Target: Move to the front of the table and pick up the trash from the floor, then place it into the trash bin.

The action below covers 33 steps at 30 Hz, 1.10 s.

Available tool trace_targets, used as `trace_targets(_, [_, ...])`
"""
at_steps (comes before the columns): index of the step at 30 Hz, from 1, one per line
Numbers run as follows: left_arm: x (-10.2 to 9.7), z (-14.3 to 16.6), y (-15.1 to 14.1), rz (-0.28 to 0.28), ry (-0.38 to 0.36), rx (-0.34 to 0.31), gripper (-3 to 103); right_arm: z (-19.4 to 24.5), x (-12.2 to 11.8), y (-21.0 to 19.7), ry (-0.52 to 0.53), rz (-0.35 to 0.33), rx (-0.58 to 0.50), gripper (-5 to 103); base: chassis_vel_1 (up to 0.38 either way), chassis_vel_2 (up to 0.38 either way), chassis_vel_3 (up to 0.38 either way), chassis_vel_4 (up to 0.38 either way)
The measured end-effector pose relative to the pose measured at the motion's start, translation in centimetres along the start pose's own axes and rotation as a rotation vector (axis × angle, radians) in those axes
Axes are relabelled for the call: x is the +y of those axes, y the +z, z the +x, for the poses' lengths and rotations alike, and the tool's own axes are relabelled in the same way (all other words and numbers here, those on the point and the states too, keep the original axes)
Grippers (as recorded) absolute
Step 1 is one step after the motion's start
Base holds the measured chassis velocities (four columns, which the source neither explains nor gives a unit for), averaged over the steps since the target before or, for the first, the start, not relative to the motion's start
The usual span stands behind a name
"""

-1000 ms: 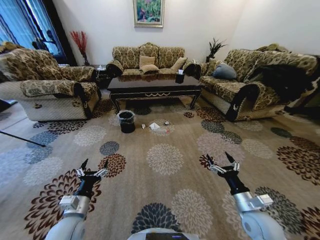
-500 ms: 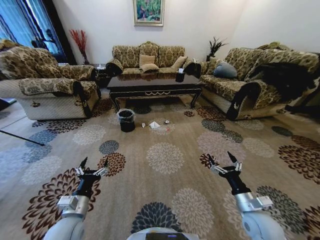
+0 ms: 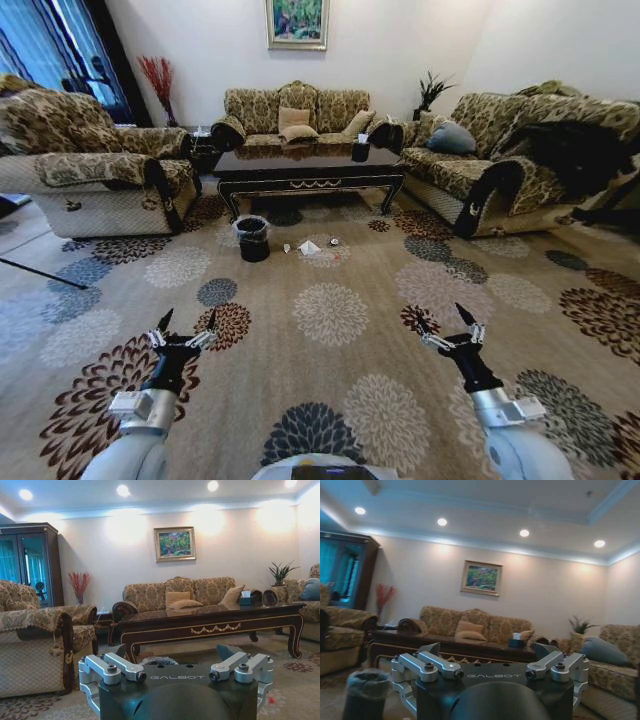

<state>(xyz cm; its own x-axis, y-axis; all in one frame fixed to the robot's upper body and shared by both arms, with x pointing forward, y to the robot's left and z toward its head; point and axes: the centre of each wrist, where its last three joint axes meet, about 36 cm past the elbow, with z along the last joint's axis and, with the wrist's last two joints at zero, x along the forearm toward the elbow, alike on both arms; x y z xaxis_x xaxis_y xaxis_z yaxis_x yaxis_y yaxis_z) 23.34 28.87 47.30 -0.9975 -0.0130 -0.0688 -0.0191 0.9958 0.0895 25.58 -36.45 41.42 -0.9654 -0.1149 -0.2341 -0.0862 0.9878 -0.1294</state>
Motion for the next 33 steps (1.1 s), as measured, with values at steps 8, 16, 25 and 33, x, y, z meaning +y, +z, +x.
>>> trace_targets(8, [-0.1, 0.0, 1.2, 0.003, -0.001, 0.012, 100, 0.0, 0.0, 0.2, 0.028, -0.016, 0.012, 100, 0.0, 0.0, 0.0, 0.0])
trace_targets(16, [-0.3, -0.3, 1.5, 0.012, 0.002, 0.017, 100, 0.2, 0.1, 0.6, 0.022, -0.008, 0.025, 100, 0.0, 0.0, 0.0, 0.0])
trace_targets(25, [-0.4, -0.5, 0.2, 0.056, 0.002, 0.012, 100, 0.2, 0.1, 1.0, 0.018, -0.004, 0.035, 100, 0.0, 0.0, 0.0, 0.0])
trace_targets(33, [-0.7, -0.6, -2.9, 0.112, 0.014, -0.022, 100, 0.2, 0.2, 1.4, 0.015, -0.003, 0.04, 100, 0.0, 0.0, 0.0, 0.0])
